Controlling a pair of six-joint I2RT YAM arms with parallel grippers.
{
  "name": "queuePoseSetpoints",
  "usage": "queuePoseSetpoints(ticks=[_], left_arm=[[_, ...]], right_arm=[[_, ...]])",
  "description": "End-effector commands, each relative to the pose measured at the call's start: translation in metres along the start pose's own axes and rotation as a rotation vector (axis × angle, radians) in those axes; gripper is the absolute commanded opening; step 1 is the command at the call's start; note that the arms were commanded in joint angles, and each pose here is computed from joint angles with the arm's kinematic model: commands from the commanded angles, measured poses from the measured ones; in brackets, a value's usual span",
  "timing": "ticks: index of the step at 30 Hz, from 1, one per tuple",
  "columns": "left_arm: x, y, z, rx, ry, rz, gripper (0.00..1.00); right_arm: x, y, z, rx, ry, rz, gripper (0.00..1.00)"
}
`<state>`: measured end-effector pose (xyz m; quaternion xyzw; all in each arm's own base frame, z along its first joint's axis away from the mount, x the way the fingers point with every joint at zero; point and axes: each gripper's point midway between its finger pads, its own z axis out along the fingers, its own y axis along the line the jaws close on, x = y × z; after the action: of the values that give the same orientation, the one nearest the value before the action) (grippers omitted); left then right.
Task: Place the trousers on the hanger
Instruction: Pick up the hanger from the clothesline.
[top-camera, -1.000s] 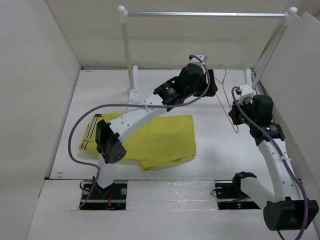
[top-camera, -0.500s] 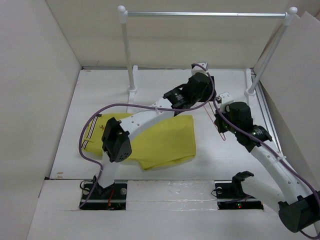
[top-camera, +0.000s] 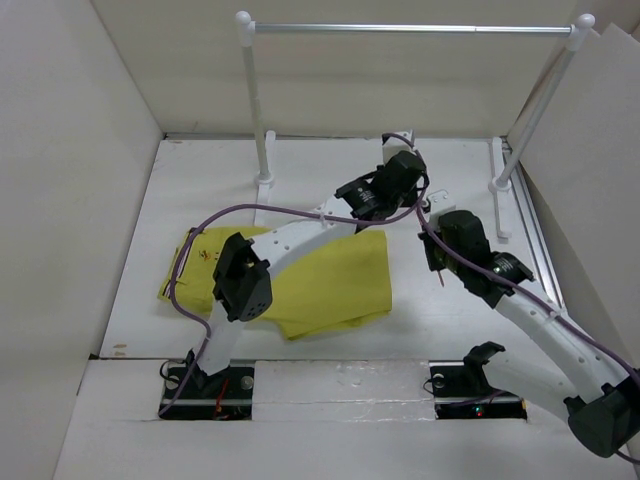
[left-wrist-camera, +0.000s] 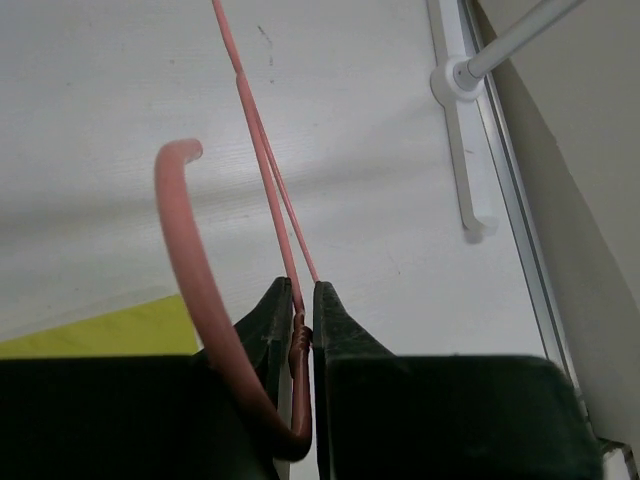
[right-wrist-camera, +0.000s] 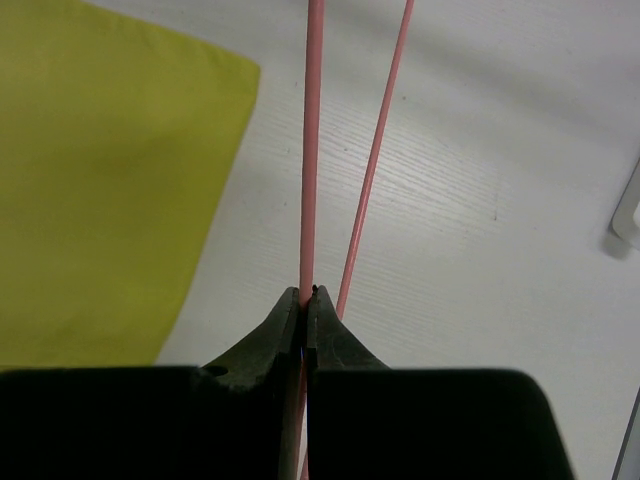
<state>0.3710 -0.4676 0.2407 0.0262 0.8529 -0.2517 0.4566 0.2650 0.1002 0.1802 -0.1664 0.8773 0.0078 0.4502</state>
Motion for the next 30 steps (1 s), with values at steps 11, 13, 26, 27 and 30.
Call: queuePoseSetpoints(ticks=[11,13,26,27,30], left_arm=[[0.023,0.003,-0.037,0.093,0.053,-0.152,0.00],[0.024,-0.004,-0.047,0.144,0.065,-0.235,0.00],[0.110,0.040,-0.054,0.058,0.157,-0.335,0.00],[0.116,0.039,-0.055,0.059,0.164,-0.344,0.00],[0.126,0.042,-0.054,0.041,0.176,-0.348,0.00]], right_arm=[[0.013,-0.001,-0.028,-0.054,0.025,-0.001,0.56],[0.012,0.006,-0.032,-0.113,0.029,-0.026,0.63],[-0.034,0.052,-0.048,-0.495,-0.124,-0.130,0.69],[-0.035,0.056,-0.050,-0.521,-0.124,-0.130,0.72],[-0.033,0.068,-0.056,-0.610,-0.121,-0.158,0.76]])
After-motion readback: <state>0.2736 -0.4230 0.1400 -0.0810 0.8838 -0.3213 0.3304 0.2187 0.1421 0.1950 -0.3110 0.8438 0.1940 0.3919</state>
